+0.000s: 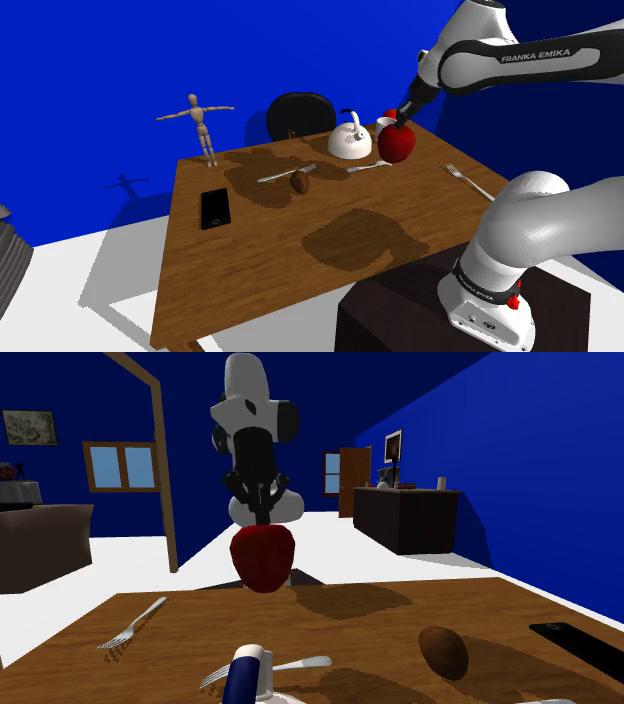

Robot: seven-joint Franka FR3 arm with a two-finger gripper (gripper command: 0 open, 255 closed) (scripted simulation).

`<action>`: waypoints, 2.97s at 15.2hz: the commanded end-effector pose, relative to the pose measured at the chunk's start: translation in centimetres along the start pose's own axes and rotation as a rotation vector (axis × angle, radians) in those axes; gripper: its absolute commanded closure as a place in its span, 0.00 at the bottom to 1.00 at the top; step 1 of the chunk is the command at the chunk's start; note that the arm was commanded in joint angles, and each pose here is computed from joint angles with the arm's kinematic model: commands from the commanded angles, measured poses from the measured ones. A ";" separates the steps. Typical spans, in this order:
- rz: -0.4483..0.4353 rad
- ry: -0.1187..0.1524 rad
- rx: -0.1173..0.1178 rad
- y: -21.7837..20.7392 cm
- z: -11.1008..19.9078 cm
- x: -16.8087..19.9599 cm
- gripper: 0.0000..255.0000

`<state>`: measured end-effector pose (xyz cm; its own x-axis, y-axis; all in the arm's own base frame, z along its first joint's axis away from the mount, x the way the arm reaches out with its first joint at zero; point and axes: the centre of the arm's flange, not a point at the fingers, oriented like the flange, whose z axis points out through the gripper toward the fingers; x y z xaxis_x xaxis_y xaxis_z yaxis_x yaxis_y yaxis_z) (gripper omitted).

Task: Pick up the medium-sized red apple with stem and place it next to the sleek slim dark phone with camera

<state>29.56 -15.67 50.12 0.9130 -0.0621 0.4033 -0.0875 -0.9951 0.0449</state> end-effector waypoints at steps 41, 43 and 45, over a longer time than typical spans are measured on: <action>0.000 0.000 0.000 -25.4 -0.7 23.0 1.00; 0.000 0.000 0.000 -27.5 -0.2 24.5 1.00; 0.000 0.000 0.000 -29.5 0.4 26.1 1.00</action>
<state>55.00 10.96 59.03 0.9133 -0.0610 0.4028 -0.0868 -0.9952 0.0461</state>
